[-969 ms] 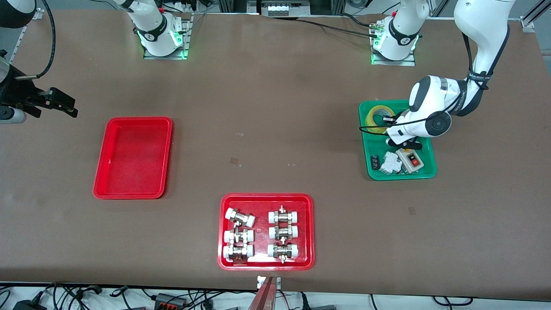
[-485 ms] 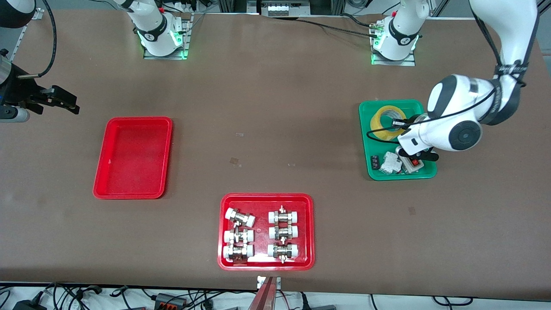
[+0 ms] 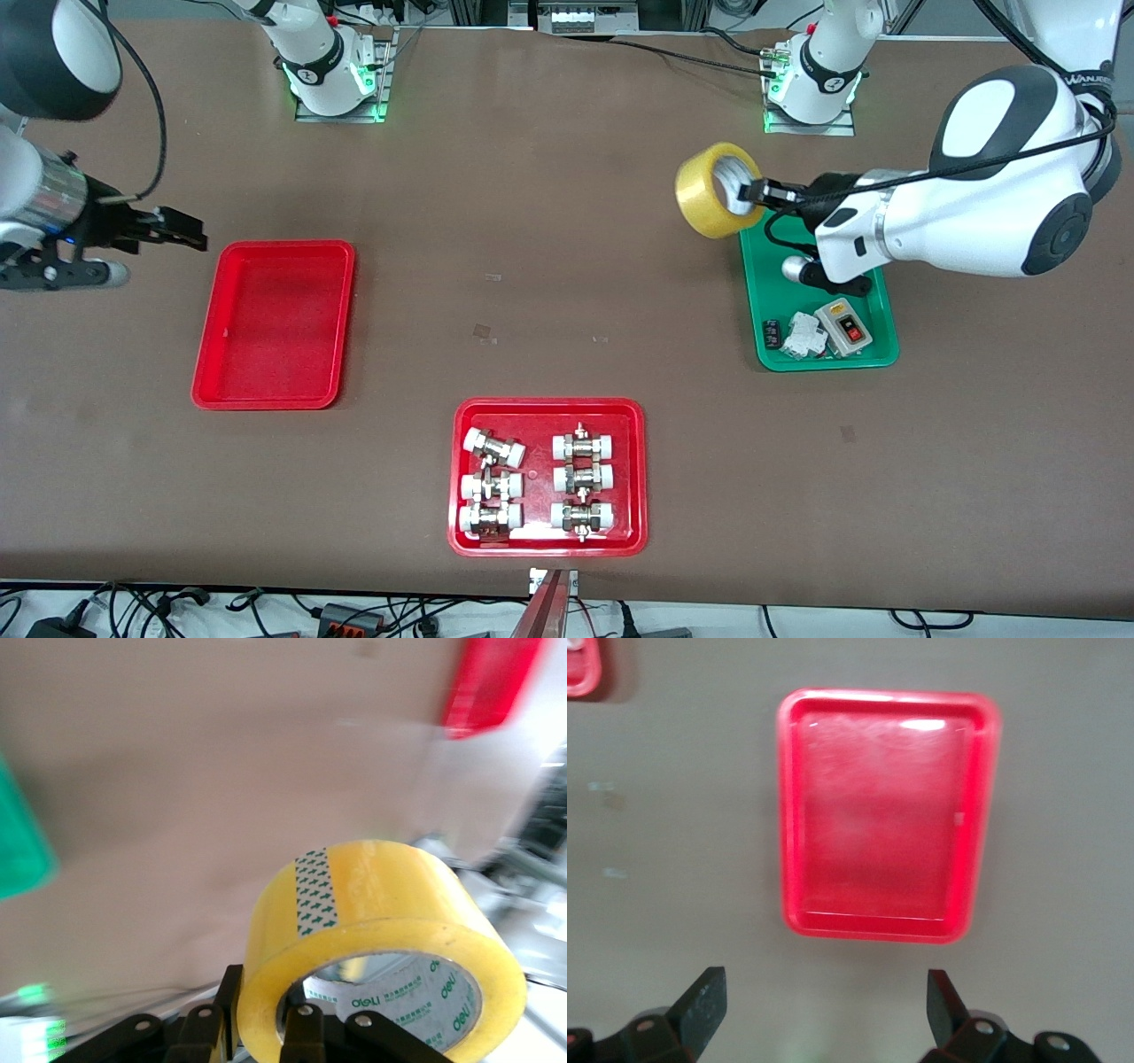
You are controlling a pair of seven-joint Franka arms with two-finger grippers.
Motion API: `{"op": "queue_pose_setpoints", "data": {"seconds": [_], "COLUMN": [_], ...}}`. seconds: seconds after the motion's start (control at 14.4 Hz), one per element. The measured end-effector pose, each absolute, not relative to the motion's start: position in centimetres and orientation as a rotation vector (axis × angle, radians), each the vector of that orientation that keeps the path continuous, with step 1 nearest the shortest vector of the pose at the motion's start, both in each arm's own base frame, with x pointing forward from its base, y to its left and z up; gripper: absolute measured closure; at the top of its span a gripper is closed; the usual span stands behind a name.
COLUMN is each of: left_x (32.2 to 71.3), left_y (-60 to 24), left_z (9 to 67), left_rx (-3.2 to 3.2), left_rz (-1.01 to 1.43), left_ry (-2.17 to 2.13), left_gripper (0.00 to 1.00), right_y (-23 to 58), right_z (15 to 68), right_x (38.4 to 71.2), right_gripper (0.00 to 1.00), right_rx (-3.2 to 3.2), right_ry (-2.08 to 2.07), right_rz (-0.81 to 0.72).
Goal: Left arm passes tape to right arm into tray
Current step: 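Lift the tape with the left gripper while the right gripper approaches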
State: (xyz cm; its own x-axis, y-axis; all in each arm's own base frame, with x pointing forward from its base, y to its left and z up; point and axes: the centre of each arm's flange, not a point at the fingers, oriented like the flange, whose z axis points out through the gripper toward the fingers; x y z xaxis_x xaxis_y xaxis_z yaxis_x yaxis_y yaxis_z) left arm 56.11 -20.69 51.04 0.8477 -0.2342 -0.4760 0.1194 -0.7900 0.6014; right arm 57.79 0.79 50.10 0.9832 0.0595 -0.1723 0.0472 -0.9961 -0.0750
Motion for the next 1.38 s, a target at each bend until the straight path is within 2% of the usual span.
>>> {"op": "queue_pose_setpoints", "data": {"seconds": [0.28,0.76,1.11,1.38], "left_x": [56.0,55.3,55.2,55.5], "left_y": [-25.3,-36.0,-37.7,-37.3], "left_z": [53.0,52.5,52.3,52.3], "left_rx": [2.230,2.175,2.166,2.164], "left_rz": [-0.690,-0.587,-0.551,-0.547], "left_ry": [0.009,0.254,0.314,0.325], "left_gripper": [0.78,0.78,0.78,0.78], "right_y": [3.8,16.4,19.0,24.9], "right_z": [47.6,48.7,53.1,57.9], "right_x": [58.7,60.6,61.2,59.6], "right_gripper": [0.00,0.00,0.00,0.00], "right_rx": [-2.869,-2.703,-2.516,-2.506], "right_ry": [-0.094,-0.284,-0.265,-0.232], "right_rz": [0.311,0.256,0.163,0.136]}}
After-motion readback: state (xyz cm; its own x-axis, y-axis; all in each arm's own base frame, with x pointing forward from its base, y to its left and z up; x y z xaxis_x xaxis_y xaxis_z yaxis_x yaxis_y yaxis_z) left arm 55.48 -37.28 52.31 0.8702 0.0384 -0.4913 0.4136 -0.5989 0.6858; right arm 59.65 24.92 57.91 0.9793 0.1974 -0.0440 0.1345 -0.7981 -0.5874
